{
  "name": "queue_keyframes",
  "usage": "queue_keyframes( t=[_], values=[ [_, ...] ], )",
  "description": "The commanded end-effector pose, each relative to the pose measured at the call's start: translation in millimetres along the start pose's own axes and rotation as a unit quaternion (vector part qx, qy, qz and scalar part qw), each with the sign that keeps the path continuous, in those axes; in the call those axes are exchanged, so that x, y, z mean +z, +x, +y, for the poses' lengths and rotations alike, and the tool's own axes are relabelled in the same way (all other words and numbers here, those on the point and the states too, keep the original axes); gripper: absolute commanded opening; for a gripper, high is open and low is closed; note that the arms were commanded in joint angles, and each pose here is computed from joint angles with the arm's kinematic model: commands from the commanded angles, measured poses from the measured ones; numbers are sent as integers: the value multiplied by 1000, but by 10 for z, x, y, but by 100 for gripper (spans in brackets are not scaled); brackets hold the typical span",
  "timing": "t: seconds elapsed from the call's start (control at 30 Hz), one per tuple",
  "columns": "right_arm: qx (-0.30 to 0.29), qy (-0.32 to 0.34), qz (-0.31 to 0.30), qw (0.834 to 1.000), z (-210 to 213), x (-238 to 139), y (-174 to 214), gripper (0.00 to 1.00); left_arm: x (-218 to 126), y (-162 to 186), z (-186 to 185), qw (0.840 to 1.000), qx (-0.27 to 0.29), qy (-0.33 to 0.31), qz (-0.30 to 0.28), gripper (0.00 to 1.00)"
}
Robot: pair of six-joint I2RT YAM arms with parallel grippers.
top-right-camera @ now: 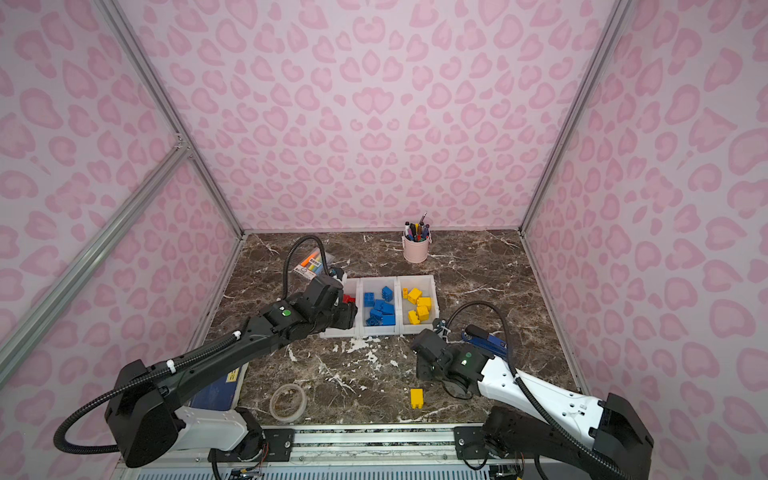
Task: Sort the legos into containers by color
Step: 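Grasp the last yellow brick with the right gripper while the left withdraws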
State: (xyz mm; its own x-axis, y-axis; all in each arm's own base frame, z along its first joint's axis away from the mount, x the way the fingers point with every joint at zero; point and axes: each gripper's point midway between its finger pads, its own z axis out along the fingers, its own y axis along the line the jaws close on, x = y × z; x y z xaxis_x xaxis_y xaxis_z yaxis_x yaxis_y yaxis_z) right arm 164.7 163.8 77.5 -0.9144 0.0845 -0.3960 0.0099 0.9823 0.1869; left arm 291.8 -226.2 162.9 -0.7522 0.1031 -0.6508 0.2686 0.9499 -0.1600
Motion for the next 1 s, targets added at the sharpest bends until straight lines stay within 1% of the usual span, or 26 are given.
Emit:
queue_keyframes(
  t=[0.0,0.17,0.37,0.47,0.6,0.73,0.87,0.97],
  values=[
    [18,20,5,1000,6,37,142,62,-36,8,57,999,-35,-3,-19,65],
    [0,23,23,999,120,109,342,62,-45,119,70,999,-48,5,-10,65],
    [0,15,34,999,155,152,471,61,-70,164,95,999,-51,3,-10,65],
    [-1,13,39,999,172,178,545,59,-76,179,98,999,-53,3,-9,65],
    [-11,20,47,999,197,220,641,54,-71,199,95,998,-57,3,-8,65],
    [-15,31,53,998,177,279,711,45,-79,212,94,998,-56,3,-8,65],
    [-13,33,47,998,172,278,695,34,-96,207,96,998,-54,2,-10,65],
    [-14,34,40,999,162,246,661,30,-108,204,101,998,-54,0,-11,65]
  ],
)
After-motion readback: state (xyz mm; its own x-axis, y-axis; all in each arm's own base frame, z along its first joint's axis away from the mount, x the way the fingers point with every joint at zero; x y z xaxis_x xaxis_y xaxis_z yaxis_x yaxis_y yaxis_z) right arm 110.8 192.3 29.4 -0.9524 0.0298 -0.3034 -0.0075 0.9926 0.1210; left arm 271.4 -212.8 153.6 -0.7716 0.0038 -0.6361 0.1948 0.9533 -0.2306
